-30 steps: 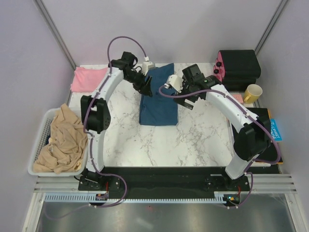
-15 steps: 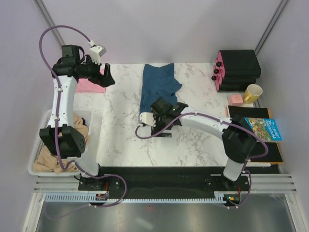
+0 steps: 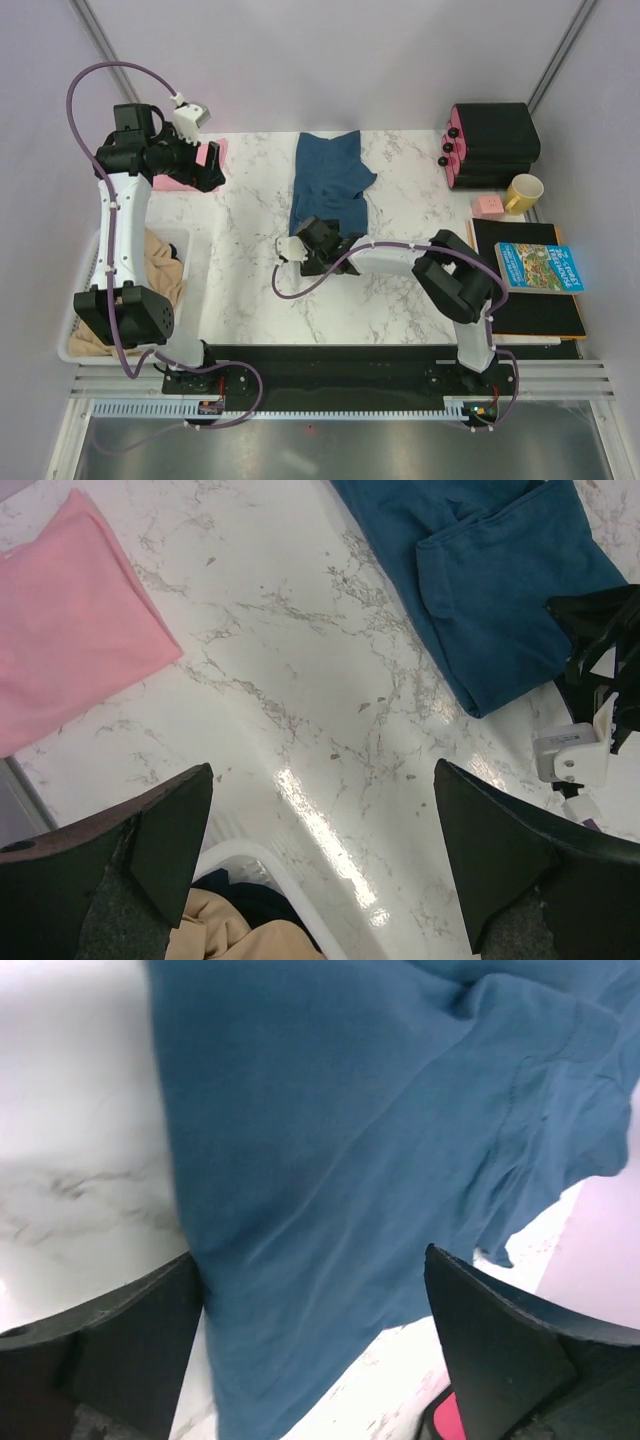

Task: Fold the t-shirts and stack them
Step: Fold the tshirt

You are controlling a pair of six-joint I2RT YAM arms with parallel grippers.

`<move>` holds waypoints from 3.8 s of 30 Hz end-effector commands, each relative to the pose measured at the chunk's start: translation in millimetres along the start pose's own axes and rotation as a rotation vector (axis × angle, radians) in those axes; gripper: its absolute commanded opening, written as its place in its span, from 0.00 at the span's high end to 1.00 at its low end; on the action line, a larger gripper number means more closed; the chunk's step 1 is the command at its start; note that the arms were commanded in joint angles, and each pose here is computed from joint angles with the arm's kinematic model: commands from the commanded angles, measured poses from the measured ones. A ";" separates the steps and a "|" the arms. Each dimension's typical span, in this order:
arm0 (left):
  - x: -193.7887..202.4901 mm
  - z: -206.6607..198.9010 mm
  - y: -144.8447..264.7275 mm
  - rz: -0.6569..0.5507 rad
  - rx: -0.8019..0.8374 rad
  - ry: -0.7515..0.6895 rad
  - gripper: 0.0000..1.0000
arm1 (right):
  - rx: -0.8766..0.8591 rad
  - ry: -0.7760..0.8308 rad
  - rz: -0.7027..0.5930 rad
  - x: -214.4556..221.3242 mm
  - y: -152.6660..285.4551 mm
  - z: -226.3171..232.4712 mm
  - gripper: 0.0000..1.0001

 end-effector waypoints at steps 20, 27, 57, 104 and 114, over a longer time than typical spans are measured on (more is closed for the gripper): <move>-36.9 39.6 8.3 -0.070 -0.109 -0.119 0.00 | -0.668 0.125 -0.345 -38.4 143.1 15.8 1.00; -33.4 30.7 13.0 -0.084 -0.073 -0.104 0.00 | -0.748 0.208 -0.473 -57.6 222.1 3.5 1.00; -27.1 39.0 -20.2 -0.061 0.030 0.010 0.00 | -0.206 0.273 -0.158 -27.1 87.3 -94.1 1.00; 45.9 -45.9 -64.2 0.310 0.729 0.098 0.00 | -0.345 -0.530 -0.453 134.4 51.1 -140.7 0.02; 67.4 -106.6 -114.8 0.577 0.828 0.126 0.05 | -0.576 -0.800 -0.763 143.5 -14.3 -138.4 0.05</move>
Point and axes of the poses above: each gripper's point midway between its finger pads, its own y axis back along the fingers, its own z axis along the line the jaws close on, x = y × z, the point moved 9 cm from there along y, back along the fingers, and after that the axes turned 13 degrees about y, right-handed, at the moved point
